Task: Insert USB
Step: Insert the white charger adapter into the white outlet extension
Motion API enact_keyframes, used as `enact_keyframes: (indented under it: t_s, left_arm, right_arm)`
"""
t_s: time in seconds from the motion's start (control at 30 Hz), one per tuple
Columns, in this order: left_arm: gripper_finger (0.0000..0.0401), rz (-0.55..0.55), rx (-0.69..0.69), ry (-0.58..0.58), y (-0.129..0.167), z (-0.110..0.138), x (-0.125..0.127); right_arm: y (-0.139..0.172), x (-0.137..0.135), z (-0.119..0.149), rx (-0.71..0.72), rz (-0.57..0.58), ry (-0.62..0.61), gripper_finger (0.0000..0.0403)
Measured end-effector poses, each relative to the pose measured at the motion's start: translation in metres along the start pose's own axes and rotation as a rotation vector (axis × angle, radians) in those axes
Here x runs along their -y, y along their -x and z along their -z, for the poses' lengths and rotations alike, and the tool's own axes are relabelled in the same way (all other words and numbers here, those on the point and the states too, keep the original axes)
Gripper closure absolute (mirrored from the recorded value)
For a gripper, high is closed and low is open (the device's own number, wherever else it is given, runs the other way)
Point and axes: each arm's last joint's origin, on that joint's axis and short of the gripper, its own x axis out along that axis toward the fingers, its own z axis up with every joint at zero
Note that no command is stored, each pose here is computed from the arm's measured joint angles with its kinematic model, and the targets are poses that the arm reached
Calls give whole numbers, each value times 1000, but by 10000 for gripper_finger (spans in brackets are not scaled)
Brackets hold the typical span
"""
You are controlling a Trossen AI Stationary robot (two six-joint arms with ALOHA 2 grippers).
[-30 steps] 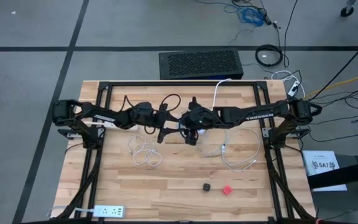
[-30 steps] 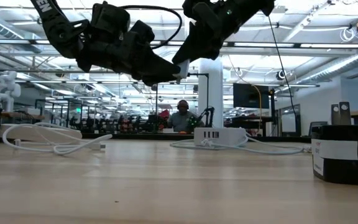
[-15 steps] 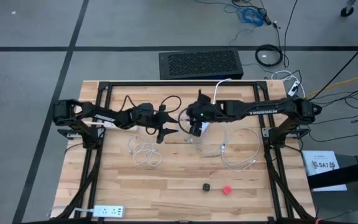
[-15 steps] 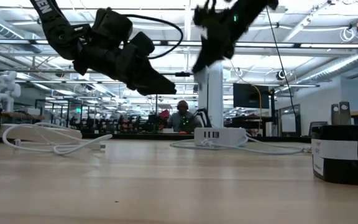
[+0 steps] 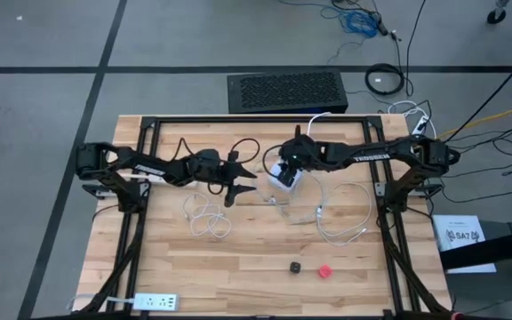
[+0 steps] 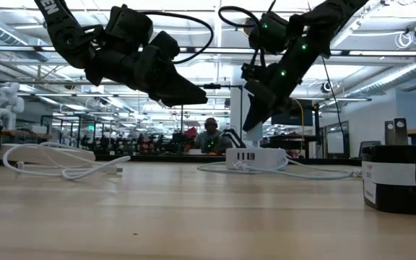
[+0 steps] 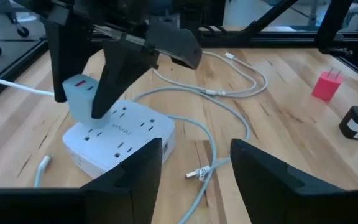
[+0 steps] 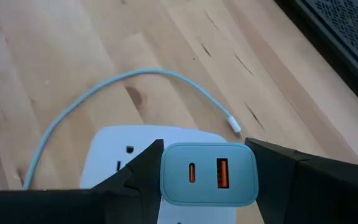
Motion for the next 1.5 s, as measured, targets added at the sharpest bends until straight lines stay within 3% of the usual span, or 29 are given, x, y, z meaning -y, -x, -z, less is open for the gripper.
enact_keyframes:
  t_s: [0.23,1.5]
  left_arm:
    - [227,-15,-2,2,0,0,0]
    - [228,-18,-4,4,0,0,-1]
  right_arm:
    - [-1,-2,-1,28,-40,-8,241]
    - [-10,2,2,-8,-58,4,241]
